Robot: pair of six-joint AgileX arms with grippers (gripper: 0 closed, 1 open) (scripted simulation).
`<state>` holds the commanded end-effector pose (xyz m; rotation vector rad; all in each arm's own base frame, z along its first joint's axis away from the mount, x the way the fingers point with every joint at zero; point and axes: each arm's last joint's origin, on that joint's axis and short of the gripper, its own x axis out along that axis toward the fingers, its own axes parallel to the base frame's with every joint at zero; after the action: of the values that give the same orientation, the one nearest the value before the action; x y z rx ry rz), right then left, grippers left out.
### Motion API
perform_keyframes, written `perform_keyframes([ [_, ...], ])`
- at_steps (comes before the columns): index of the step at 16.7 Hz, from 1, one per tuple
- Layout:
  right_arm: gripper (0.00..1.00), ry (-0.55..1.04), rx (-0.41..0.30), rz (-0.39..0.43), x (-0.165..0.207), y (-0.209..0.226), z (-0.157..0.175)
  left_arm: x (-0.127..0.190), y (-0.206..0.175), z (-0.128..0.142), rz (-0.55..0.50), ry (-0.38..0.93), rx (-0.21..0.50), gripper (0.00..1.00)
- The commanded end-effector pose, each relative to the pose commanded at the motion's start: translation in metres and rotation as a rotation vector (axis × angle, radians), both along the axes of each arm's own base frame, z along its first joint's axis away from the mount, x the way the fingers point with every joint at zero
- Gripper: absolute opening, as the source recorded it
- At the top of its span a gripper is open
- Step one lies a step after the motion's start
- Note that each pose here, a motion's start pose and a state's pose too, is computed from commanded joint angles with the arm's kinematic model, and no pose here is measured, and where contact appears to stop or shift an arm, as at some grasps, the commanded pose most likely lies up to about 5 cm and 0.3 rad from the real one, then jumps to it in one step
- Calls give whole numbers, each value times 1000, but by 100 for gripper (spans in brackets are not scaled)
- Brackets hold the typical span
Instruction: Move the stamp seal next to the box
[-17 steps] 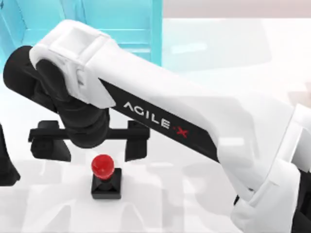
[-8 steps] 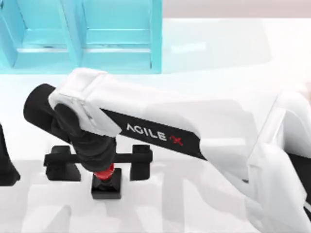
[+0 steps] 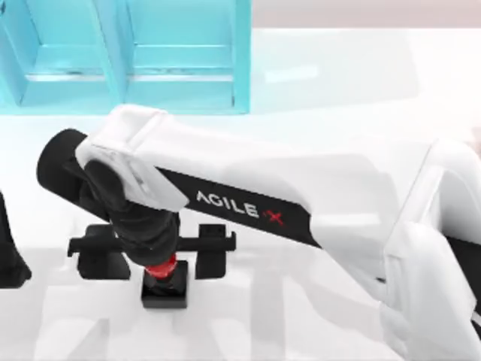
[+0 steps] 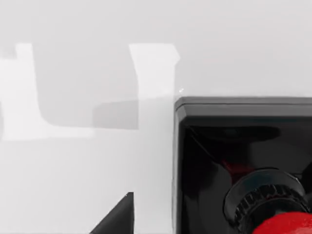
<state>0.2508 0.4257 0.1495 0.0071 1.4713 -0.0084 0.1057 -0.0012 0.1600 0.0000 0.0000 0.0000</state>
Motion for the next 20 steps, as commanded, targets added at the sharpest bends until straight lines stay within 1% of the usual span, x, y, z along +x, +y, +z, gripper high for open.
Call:
perform_keyframes([
  [9,2,0,0,0,0,0,0,0,0,0,0,0,0,100],
  [10,0,0,0,0,0,0,0,0,0,0,0,0,0,100],
  [20,0,5,-6,2,-2,2,0,0,0,0,0,0,0,100],
])
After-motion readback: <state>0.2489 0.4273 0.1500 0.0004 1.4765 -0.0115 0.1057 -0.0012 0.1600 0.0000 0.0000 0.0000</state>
